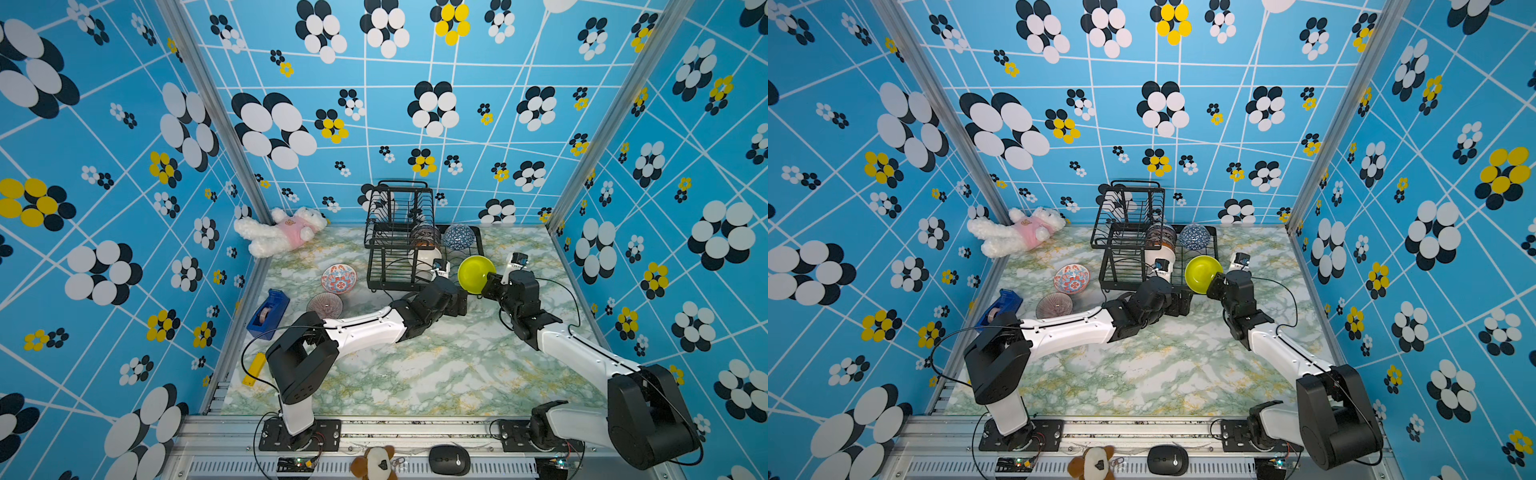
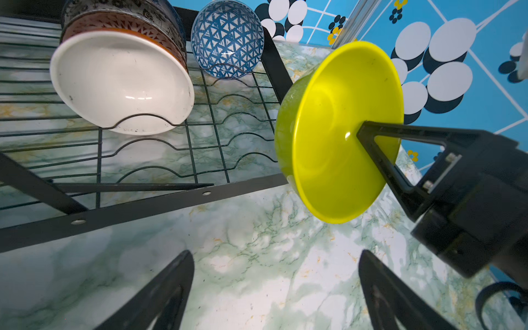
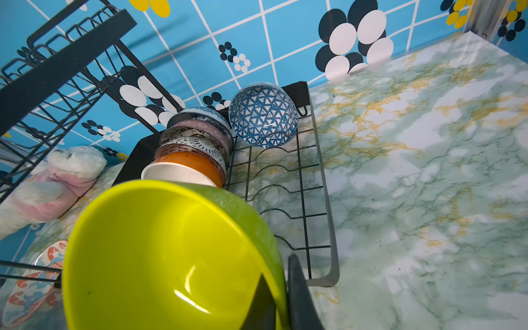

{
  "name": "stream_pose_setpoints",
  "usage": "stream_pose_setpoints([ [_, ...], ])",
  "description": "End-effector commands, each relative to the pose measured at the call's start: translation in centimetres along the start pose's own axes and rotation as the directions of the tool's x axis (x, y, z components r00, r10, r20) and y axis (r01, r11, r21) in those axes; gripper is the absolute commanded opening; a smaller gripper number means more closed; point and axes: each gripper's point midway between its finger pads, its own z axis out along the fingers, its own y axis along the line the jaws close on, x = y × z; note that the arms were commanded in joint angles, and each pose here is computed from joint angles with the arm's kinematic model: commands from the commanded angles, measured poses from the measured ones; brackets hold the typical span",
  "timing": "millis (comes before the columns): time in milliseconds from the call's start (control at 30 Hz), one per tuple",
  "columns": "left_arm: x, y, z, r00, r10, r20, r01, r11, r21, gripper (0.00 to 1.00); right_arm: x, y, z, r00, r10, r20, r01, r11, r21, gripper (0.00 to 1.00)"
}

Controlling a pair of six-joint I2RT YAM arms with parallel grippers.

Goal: Load bowls into a dish rack
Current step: Pick up the bowl from the top-right of the table.

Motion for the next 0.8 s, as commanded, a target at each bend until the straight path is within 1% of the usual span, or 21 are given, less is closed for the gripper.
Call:
stream_pose_setpoints([
  [0, -2.6, -0.3, -0.3, 0.990, -0.131, 0.056, 0.128, 0.990, 0.065, 0.87, -2.2, 1.6, -1.0, 0.997, -0.004, 0.080, 0.009, 0.998, -0.064, 0.00],
  [67, -2.7, 0.1, -0.1, 0.983, -0.176, 0.059, 0.171, 0.982, 0.073, 0.84, -2.1, 2.3, -1.2, 0.997, -0.012, 0.080, 0.019, 0.996, -0.087, 0.00],
  [133, -2.8, 0.2, -0.1, 0.978, -0.193, 0.074, 0.187, 0.979, 0.079, 0.82, -2.1, 2.7, -1.3, 0.996, -0.029, 0.079, 0.036, 0.995, -0.093, 0.00],
  [267, -2.4, 1.1, -0.1, 0.961, -0.260, 0.092, 0.252, 0.964, 0.085, 0.80, -2.0, 3.1, -1.3, 0.996, -0.045, 0.077, 0.052, 0.993, -0.103, 0.00],
  [400, -1.8, 2.2, 0.1, 0.941, -0.326, 0.087, 0.318, 0.943, 0.096, 0.77, -1.8, 4.2, -1.4, 0.995, -0.067, 0.075, 0.076, 0.987, -0.140, 0.00],
  [633, -1.8, 3.3, -0.1, 0.929, -0.357, 0.097, 0.349, 0.933, 0.089, 0.76, -0.8, 6.9, -1.5, 0.985, -0.157, 0.068, 0.168, 0.966, -0.195, 0.00],
  [767, -2.0, 4.1, -0.3, 0.922, -0.372, 0.112, 0.364, 0.928, 0.083, 0.73, -0.5, 7.3, -1.4, 0.984, -0.166, 0.064, 0.176, 0.963, -0.203, 0.00],
])
